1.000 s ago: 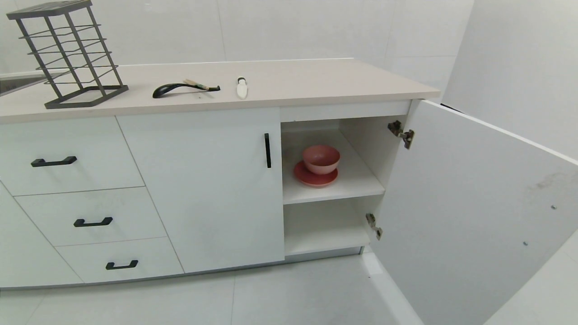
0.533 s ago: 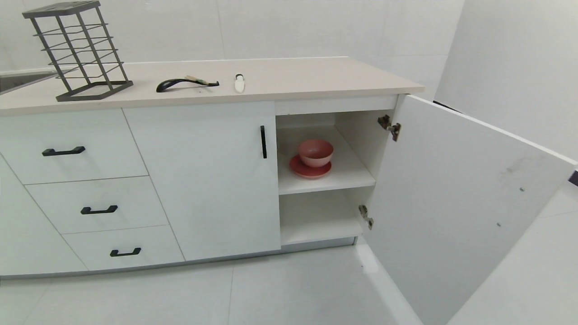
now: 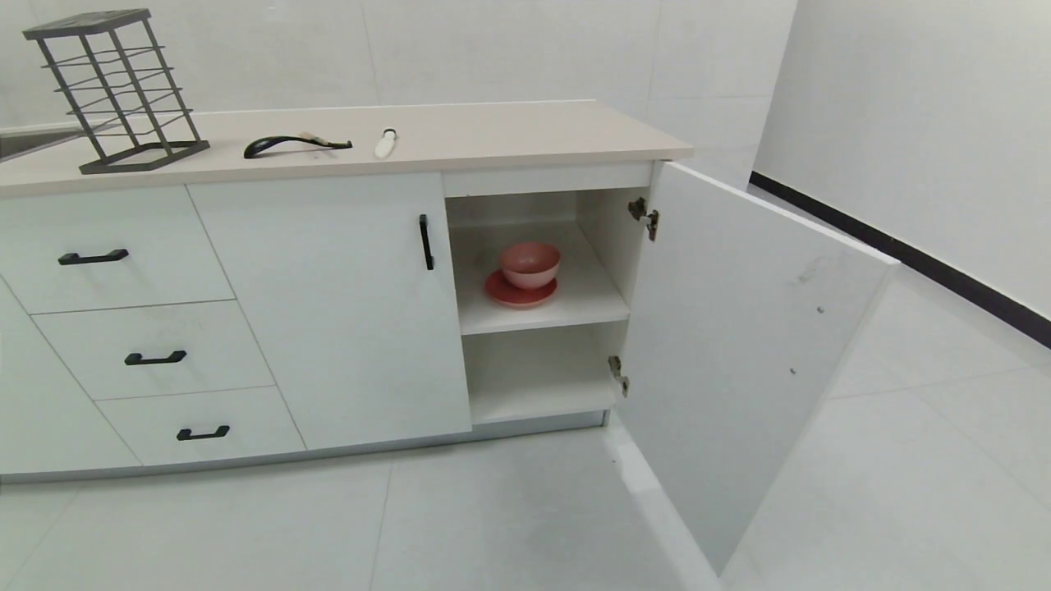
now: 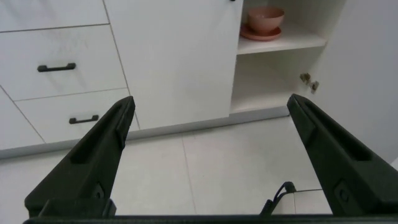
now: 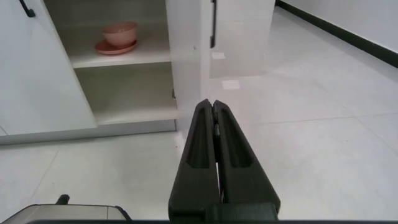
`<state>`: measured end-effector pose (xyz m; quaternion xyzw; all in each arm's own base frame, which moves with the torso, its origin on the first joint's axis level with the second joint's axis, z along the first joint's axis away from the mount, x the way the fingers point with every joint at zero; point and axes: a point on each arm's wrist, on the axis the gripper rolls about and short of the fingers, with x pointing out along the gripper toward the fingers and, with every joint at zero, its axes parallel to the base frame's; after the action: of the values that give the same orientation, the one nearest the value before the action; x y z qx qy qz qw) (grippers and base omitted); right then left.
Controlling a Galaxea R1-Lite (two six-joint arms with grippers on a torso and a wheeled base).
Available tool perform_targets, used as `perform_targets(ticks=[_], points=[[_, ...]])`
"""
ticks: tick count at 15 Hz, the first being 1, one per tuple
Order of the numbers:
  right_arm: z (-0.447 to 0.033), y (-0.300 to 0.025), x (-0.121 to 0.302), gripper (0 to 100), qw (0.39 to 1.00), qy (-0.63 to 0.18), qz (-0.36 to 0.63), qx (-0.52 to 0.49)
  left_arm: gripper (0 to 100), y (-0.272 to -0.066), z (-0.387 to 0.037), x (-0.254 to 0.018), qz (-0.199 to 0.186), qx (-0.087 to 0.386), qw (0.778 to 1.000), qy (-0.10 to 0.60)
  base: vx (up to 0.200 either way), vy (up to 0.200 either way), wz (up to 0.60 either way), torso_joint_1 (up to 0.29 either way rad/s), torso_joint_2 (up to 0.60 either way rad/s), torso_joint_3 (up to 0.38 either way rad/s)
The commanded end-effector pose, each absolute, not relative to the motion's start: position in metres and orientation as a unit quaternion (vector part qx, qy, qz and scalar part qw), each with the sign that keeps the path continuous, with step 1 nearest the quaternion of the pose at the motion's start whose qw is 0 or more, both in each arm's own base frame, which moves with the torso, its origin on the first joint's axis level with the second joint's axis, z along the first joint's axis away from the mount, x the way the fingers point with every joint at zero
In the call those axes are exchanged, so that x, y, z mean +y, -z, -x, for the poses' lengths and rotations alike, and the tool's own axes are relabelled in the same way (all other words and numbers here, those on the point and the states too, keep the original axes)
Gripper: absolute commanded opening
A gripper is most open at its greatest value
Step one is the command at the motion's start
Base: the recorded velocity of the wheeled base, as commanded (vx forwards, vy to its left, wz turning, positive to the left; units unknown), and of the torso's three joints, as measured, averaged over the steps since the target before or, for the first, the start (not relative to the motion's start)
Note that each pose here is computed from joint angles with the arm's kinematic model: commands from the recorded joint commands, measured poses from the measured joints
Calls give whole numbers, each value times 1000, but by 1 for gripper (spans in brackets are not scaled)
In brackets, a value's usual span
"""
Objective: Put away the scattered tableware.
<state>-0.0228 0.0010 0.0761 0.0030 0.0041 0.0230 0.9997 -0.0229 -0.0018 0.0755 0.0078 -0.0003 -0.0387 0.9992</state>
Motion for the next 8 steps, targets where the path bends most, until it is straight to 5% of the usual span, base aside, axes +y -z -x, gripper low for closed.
perform_targets(ticks=[1,8], points=[[23,-76,1,0,1000,-23,-3,5,100,-75,23,-2,-8,0,999,38,0,-200,0,2,7,7],[23,-76,1,0,1000,-23,-2,5,100,-75,23,-2,-8,0,999,38,0,-200,0,1,4,0]])
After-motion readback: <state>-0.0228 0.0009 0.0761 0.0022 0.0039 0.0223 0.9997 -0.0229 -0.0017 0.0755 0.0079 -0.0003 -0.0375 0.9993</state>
